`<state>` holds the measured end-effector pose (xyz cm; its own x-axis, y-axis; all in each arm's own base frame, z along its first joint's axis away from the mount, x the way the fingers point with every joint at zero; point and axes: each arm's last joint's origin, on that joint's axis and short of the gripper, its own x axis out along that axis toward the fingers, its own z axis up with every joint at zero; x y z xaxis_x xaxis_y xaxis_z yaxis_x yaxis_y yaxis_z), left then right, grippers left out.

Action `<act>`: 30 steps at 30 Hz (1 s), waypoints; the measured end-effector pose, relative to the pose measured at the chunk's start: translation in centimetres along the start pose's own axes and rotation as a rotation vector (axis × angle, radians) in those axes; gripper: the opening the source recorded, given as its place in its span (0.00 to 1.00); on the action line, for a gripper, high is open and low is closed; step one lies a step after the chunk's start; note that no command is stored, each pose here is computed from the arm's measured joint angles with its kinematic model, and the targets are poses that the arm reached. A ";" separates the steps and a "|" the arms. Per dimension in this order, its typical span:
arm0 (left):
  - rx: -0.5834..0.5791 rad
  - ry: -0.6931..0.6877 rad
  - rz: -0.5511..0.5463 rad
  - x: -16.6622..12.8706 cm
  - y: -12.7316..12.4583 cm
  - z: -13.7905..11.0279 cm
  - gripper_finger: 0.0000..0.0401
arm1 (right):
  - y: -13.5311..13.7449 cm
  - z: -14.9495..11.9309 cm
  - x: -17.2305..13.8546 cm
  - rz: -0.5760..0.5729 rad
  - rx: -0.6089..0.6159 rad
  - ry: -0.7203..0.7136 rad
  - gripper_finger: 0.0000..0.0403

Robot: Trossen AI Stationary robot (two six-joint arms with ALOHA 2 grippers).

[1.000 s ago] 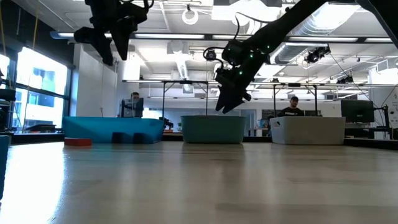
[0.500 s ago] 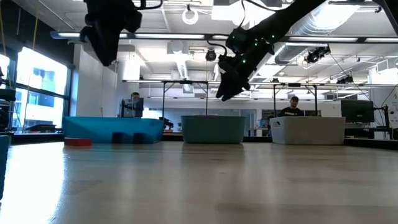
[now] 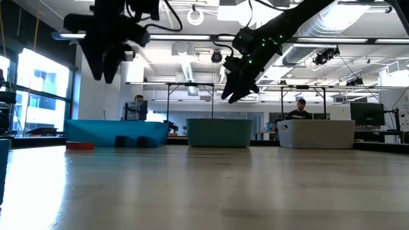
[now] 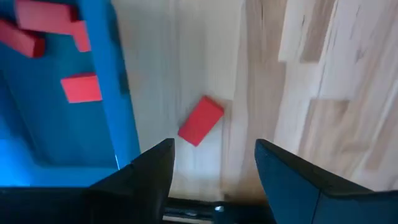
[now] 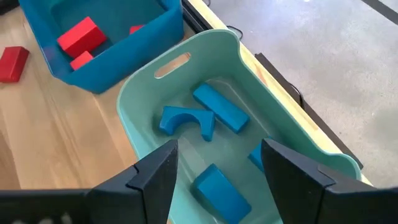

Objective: Sort & place blocks by color
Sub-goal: Put the red block into the blue bin

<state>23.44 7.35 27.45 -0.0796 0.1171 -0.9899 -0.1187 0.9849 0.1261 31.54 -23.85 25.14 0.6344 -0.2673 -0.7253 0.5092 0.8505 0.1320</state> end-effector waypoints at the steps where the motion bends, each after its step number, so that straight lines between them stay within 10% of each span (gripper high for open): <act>1: 0.032 0.019 -0.002 0.5 -0.1 -0.1 0.53 | 0.0 0.0 0.0 0.000 0.002 0.000 0.54; 30: 0.275 0.126 0.060 11.5 -1.8 -2.7 0.53 | 0.0 0.0 0.0 0.000 0.044 0.003 0.54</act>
<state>20.07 6.62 16.00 -0.2028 0.1764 -0.9632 0.1606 0.9763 0.1450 31.52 -23.84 25.12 0.6327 -0.2660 -0.7273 0.5346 0.8295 0.1617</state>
